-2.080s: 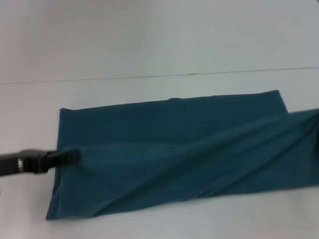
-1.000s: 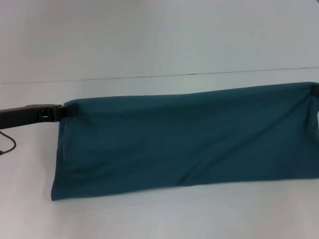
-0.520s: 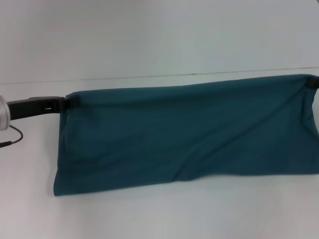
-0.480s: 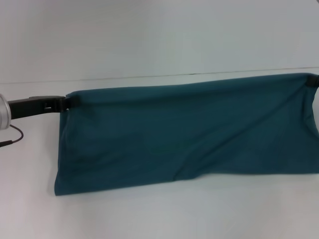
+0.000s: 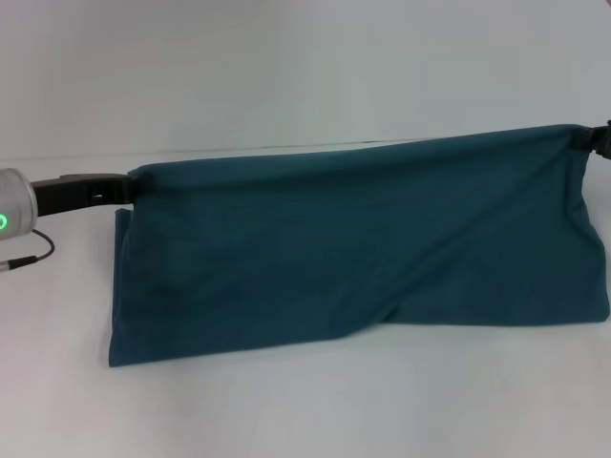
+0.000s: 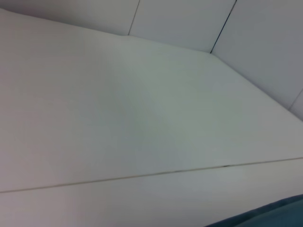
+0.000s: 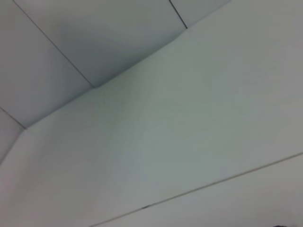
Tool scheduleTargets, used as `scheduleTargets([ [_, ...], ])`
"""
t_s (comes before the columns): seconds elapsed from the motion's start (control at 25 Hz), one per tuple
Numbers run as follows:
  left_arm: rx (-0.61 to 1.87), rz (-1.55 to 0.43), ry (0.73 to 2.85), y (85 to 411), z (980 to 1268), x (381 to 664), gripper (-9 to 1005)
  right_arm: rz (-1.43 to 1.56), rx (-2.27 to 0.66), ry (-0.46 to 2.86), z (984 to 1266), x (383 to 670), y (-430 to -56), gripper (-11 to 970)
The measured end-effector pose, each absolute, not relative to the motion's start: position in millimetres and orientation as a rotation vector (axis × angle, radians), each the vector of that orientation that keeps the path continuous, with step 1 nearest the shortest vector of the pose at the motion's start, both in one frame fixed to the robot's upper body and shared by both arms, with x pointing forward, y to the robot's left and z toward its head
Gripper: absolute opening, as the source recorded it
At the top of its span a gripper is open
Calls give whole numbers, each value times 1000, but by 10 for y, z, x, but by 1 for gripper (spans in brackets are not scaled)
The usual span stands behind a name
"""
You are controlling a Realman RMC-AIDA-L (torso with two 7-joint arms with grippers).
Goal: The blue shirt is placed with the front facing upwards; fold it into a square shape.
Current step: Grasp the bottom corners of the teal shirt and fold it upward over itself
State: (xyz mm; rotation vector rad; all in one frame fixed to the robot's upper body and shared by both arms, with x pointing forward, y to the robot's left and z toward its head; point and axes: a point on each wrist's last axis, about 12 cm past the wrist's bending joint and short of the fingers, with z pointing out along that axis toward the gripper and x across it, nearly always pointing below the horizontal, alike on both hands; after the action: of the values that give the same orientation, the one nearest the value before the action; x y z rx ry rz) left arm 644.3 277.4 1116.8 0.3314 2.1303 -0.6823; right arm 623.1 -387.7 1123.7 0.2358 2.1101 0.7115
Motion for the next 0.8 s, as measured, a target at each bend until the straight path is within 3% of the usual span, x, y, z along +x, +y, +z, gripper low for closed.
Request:
scheduleTargets([
  [0.8, 345, -442, 2103, 2491, 10977, 6568, 34, 396, 149, 2170, 11057, 6605, -3491, 45],
])
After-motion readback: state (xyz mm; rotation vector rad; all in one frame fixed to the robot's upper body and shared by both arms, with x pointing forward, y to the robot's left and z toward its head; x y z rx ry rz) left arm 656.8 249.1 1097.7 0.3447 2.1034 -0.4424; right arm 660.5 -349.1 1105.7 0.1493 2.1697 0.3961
